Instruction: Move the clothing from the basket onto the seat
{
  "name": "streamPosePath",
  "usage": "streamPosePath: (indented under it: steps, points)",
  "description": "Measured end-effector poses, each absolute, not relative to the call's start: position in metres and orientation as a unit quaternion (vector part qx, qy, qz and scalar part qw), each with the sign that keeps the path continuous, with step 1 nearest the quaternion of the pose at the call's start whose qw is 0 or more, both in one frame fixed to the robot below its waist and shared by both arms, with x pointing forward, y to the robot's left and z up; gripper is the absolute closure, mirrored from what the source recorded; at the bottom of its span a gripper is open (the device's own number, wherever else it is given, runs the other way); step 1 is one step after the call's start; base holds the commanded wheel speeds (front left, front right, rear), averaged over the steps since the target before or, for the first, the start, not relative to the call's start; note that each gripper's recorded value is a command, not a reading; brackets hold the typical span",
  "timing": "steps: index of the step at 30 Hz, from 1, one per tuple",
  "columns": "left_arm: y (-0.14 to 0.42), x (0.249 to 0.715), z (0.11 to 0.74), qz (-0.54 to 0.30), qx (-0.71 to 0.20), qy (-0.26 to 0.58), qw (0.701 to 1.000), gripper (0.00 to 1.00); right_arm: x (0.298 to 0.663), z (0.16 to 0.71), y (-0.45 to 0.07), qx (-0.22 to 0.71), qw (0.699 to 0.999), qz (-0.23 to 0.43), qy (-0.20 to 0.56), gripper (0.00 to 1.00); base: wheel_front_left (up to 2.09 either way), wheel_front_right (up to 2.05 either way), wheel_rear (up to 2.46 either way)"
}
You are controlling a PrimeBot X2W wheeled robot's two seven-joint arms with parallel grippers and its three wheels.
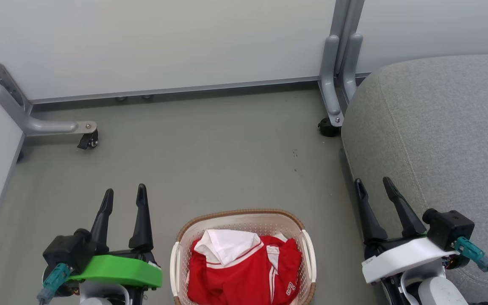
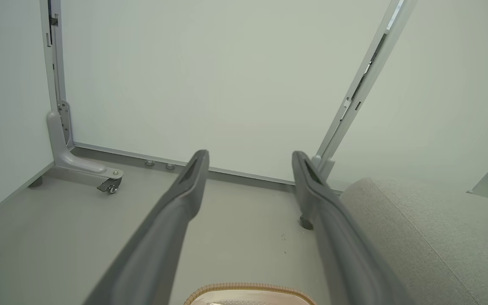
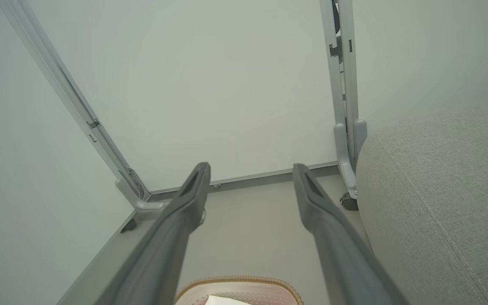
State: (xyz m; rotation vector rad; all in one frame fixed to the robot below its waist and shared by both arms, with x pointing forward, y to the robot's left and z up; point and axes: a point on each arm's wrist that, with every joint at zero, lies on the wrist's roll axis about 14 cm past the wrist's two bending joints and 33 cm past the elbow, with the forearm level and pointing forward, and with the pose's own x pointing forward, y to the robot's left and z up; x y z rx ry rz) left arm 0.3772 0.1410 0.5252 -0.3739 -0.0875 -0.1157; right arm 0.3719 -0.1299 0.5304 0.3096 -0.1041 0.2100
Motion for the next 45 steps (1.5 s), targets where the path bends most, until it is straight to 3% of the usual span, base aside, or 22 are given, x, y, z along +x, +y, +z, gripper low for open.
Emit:
streamPosePath:
  steps: [45]
  points:
    - [0.123, 0.366, 0.540, -0.086, -0.072, -0.088, 0.990, 0.00, 0.359, 0.549, -0.121, 0.051, 0.986, 0.121, -0.104, 0.00, 0.00, 0.00, 0.00]
